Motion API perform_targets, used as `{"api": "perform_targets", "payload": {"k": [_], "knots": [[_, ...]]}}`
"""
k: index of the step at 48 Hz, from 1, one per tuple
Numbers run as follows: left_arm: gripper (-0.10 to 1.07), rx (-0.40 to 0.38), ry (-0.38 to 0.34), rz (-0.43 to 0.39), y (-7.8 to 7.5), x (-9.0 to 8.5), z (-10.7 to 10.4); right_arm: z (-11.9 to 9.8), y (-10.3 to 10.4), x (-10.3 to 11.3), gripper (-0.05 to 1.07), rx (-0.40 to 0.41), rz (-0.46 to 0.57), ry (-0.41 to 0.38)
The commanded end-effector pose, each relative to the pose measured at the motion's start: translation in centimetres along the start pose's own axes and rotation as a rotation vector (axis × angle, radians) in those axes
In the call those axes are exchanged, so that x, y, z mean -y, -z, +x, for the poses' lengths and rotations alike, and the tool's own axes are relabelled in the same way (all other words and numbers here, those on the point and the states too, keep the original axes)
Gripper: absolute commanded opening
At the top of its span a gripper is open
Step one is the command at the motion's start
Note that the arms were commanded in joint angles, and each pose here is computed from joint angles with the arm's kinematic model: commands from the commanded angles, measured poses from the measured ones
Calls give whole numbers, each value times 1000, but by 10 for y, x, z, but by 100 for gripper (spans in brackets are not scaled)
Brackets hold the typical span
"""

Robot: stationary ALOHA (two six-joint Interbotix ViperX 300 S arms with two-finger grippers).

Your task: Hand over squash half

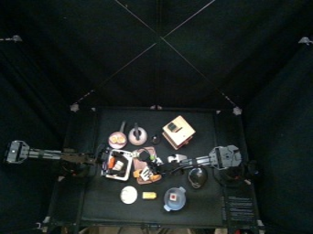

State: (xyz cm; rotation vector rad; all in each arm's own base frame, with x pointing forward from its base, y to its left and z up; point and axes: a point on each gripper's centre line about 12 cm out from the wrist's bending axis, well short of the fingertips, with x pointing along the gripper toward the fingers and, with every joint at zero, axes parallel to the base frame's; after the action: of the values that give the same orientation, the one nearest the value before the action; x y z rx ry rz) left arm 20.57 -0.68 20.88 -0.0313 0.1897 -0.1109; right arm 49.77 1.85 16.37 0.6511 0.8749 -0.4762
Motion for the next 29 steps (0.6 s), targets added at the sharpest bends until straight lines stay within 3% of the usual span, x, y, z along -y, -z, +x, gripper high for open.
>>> {"api": "perform_targets", "payload": {"k": [1,8,29], "knots": [[103,17,-1,-1,-5,-1,1,-13,-12,-12,95,37,4,-44],[103,17,-1,-1,-5,-1,1,-10,-11,-12,95,33,6,-43],[103,16,-4,-5,-5,-1,1,2,12,-42,95,-2,-19,-89]]}}
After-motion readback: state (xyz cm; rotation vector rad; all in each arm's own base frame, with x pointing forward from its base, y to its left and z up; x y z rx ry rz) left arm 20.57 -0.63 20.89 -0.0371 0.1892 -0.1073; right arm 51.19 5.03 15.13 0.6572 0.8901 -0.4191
